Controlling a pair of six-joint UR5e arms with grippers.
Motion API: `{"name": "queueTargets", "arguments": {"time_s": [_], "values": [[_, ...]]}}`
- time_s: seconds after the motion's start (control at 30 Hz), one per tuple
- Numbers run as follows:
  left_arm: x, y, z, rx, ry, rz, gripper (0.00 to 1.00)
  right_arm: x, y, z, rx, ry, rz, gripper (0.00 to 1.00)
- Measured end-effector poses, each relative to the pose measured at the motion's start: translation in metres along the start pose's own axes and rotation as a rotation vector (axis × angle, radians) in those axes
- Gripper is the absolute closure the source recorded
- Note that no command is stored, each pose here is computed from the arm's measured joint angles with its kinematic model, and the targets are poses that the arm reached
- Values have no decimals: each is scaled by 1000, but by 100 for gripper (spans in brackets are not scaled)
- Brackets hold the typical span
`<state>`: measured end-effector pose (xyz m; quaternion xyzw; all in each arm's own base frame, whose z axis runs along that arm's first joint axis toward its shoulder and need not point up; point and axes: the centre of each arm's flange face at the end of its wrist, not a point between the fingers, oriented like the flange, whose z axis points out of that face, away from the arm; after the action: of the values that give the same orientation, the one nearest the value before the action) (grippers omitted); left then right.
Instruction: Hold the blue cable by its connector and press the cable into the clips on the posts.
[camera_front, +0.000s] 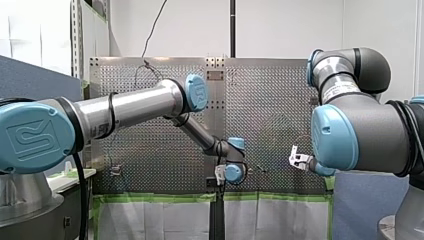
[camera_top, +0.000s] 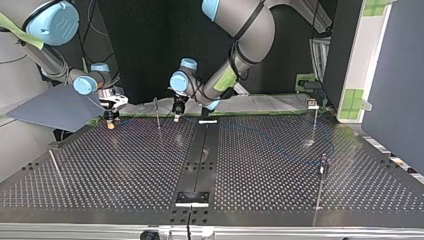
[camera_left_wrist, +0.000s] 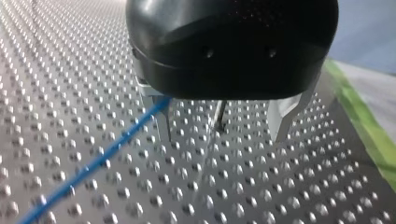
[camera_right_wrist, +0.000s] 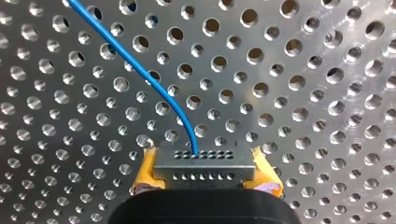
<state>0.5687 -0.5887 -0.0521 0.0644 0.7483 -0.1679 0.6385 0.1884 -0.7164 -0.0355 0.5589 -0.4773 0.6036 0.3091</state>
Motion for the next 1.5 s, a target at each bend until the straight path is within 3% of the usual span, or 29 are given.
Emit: {"name": "queueTargets", "arguments": {"time_s": [0.2, 0.47, 0.9, 1.13, 1.5], "values": [[-9, -15, -15, 54, 33, 57, 0, -1, -1, -1, -1, -10, 3, 100], [4, -34, -37, 129, 111, 142, 0, -2, -1, -2, -5, -21, 5, 100], [21, -53, -69, 151, 219, 288, 0, -4, -3, -3, -8, -31, 8, 100], [11, -75, -82, 170, 196, 296, 0, -5, -5, -3, -6, -37, 8, 100], [11, -95, -91, 171, 149, 280, 0, -6, -7, -3, -4, -40, 8, 100]]}}
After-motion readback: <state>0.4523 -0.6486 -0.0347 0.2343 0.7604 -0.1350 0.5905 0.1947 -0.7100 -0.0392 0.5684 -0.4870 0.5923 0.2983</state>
